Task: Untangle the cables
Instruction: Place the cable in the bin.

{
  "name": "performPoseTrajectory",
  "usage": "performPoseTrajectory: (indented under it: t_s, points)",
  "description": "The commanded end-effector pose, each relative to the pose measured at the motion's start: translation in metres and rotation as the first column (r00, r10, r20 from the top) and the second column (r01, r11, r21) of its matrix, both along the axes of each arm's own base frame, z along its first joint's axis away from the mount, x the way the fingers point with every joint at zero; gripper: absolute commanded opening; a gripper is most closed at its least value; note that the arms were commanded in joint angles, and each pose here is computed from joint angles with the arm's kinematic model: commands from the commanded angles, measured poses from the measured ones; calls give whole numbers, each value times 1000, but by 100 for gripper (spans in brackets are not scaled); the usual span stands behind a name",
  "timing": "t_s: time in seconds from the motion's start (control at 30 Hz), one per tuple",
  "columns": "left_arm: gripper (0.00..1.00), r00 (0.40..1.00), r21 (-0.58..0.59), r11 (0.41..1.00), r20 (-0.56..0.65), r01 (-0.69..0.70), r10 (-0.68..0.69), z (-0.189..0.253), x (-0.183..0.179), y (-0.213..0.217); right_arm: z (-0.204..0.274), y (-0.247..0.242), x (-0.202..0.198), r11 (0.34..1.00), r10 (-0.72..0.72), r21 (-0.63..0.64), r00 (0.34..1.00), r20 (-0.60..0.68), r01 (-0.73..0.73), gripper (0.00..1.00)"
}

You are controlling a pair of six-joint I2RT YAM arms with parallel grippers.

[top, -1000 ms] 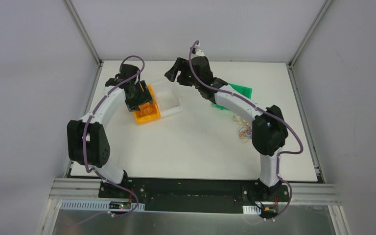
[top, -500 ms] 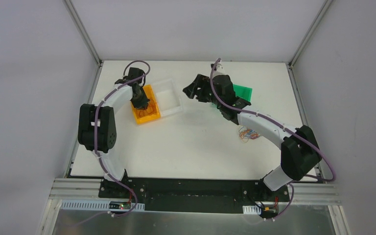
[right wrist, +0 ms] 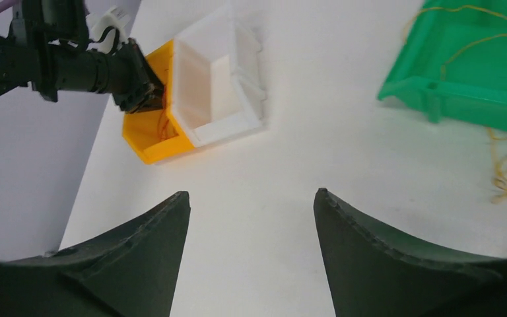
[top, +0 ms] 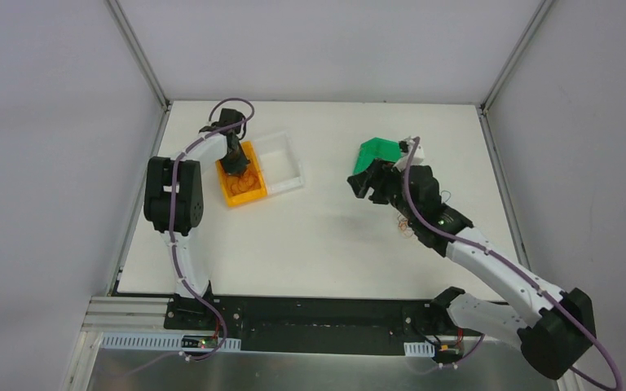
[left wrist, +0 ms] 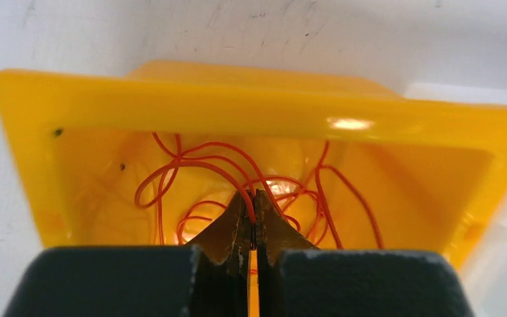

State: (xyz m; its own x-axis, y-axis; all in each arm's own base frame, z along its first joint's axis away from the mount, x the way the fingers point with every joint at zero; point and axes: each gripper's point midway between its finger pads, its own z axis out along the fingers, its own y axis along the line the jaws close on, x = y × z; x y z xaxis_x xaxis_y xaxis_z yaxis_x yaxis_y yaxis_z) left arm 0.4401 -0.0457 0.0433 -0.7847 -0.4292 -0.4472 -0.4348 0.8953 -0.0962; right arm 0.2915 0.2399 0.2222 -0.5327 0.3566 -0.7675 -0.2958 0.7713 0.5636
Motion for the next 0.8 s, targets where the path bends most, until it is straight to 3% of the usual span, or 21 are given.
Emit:
performPoseTrajectory:
  t_s: [0.0,0.07,0.17,0.2,0.27,0.33,0.47,0.63,0.77]
  points:
    - [0,1000,34,999,-19,-21,22,-8,4,10,-39,-80,-7,942,-268,-220,962,-40,253,73]
    - [0,1000,32,999,-10,-16,17,-3,4,9,-56,-119,-10,869,-428,-305,901,-72,388,74]
    - [22,999,-43,999,51,13,-11,31,1,-4,-71,-163,-20,766,-580,-415,806,-118,491,76]
    - [35,996,-71,997,88,24,-18,49,-2,-9,-76,-173,-24,744,-607,-443,783,-136,500,78]
    - [48,987,-114,992,155,60,-42,81,-9,-20,-81,-191,-29,711,-651,-473,741,-162,521,78]
    - [65,981,-125,989,189,76,-52,106,-19,-22,-88,-201,-31,705,-678,-450,708,-197,549,77]
    - [91,969,-153,983,238,104,-66,142,-39,-25,-118,-195,-27,756,-653,-348,674,-346,554,73]
    - [94,941,-240,952,322,188,-105,178,-69,-46,-154,-193,-18,747,-665,-377,613,-426,548,68]
    - [94,897,-244,914,387,323,-214,188,-100,-72,-170,-205,-12,698,-715,-444,575,-398,561,62]
